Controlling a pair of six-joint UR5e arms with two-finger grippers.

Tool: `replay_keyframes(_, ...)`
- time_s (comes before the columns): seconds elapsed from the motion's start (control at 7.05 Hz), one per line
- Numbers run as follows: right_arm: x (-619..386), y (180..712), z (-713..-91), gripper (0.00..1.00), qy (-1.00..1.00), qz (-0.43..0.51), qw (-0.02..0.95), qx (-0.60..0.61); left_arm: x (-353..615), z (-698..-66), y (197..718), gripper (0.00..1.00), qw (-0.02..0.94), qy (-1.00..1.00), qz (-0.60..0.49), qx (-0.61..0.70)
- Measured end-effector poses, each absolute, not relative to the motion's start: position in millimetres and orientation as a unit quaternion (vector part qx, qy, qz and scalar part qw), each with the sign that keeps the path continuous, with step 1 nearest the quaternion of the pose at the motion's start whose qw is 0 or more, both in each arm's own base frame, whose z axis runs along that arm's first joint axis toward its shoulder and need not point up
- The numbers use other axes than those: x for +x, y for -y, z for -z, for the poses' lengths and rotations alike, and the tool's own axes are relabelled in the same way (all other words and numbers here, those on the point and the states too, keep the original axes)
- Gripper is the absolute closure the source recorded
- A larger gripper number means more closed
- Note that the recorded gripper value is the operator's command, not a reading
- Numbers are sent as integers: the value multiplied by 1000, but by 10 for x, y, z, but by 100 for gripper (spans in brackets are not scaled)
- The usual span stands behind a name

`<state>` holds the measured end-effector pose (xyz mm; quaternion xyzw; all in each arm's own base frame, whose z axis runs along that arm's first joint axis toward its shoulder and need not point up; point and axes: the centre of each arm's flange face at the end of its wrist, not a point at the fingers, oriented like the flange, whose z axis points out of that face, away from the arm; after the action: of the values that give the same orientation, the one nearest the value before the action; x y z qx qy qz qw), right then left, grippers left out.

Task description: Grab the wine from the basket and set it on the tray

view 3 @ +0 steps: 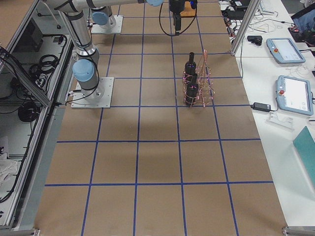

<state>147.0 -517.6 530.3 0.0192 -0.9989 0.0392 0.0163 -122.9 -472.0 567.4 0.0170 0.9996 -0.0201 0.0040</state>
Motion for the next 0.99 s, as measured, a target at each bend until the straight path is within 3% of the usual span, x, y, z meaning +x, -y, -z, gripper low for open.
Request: replay_keyframes(0.99,1459,5184,-5298,0,999,-40,19,19,-1235,-5646,4708,8,5,-1000,17,18)
